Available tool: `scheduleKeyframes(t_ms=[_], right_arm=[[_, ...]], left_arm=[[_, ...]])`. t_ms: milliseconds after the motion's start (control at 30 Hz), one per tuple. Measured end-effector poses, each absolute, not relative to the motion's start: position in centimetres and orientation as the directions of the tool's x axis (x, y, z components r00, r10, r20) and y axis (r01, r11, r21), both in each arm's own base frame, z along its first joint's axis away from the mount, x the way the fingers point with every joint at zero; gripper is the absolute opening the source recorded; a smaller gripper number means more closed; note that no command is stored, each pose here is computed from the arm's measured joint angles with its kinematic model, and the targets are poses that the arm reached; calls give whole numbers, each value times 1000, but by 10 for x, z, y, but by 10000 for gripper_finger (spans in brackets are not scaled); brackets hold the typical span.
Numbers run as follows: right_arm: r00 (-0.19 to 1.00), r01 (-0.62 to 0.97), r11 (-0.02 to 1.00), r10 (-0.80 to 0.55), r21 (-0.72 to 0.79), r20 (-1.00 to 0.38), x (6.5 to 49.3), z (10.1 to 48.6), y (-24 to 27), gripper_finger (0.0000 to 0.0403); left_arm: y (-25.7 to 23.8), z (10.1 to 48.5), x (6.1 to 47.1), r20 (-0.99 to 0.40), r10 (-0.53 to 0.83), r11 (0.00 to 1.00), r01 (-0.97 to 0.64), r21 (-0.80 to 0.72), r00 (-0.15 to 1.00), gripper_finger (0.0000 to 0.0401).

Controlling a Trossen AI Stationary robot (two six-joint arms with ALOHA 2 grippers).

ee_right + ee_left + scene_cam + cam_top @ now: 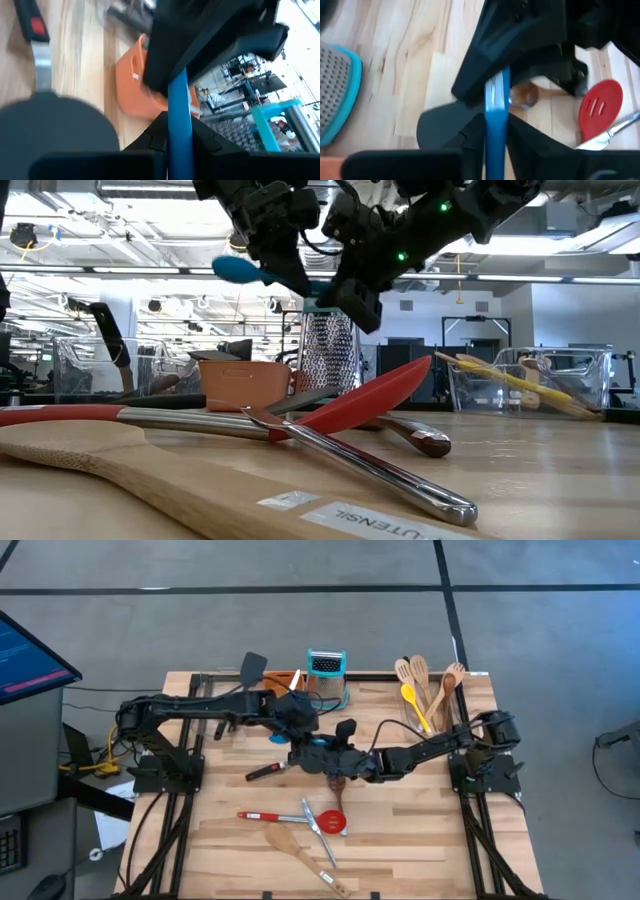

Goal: Pick & Place Kitchen Items
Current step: Put the blue spoon into the right transparent bin

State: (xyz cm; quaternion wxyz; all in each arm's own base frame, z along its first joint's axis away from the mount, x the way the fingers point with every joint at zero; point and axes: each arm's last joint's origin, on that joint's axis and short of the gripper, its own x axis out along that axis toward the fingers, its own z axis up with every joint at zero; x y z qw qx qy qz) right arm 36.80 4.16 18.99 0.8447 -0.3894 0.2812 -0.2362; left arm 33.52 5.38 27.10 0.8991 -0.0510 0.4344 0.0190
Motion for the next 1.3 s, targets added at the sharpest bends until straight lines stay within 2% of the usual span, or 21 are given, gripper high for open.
scheduleKeyframes(t_ms=[367, 533, 733, 933, 1300], right_arm=[[731, 184, 588, -617, -788, -290, 368, 192, 42, 30], [726, 188, 595, -620, -782, -297, 368, 191, 38, 30], [704, 171, 617, -622, -768, -343, 366, 185, 32, 30], [648, 188, 630, -656, -753, -387, 361, 183, 21, 30], [490, 348, 680, -719, -646, -493, 318, 209, -2, 30]], left_arm=[[55, 273, 339, -754, 15, 998, -52, -26, 656, 175], [54, 274, 340, -746, -26, 998, -24, -56, 665, 204], [53, 275, 340, -739, -50, 997, -4, -72, 672, 210], [53, 282, 334, -736, -50, 997, -4, -72, 675, 198], [59, 339, 281, -646, 3, 998, -48, -51, 763, 170]])
